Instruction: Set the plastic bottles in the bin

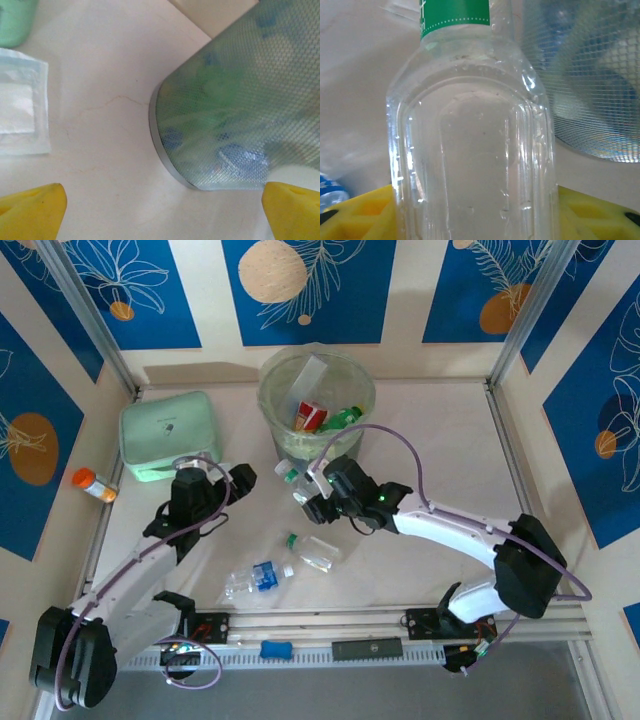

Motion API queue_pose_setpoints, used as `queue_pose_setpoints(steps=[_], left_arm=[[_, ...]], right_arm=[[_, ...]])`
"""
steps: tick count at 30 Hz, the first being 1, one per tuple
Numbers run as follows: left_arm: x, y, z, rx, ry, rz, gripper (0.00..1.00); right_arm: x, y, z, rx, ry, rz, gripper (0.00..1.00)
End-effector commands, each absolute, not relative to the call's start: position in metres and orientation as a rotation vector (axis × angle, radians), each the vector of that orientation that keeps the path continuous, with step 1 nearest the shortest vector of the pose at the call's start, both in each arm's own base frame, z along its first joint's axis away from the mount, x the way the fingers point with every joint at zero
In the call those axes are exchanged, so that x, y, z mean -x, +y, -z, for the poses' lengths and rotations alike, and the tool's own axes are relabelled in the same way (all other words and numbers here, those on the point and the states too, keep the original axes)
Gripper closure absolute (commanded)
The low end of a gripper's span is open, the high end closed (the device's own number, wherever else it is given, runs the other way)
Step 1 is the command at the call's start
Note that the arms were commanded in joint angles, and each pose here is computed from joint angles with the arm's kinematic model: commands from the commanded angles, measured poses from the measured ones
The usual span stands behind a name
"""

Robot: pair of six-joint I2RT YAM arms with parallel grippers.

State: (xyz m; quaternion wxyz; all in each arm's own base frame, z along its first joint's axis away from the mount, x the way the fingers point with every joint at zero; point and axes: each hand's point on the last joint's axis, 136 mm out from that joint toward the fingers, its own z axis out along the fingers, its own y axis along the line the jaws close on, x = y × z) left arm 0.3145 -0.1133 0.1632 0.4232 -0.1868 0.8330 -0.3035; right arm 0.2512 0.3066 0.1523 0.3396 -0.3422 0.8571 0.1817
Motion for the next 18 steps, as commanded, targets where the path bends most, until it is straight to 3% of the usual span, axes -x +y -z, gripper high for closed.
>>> queue_pose_setpoints(steps=[1, 9, 18], left_arm=[[-0.319, -0.108, -0.176, 0.472, 2.034, 0.779, 0.00], [-0.317, -0.110, -0.171, 0.489, 2.034, 0.819, 0.00], [-0.310, -0.110, -0.166, 0.437, 2.062, 0.793, 0.00]], right_arm=[[-0.224, 0.313, -0.164, 0.895, 2.246, -0.575, 0.53], [-0.202, 0.309, -0.197, 0.842, 2.199, -0.606, 0.53], [-0.234, 0.298, -0.289, 0.725, 2.022, -0.713, 0.54]])
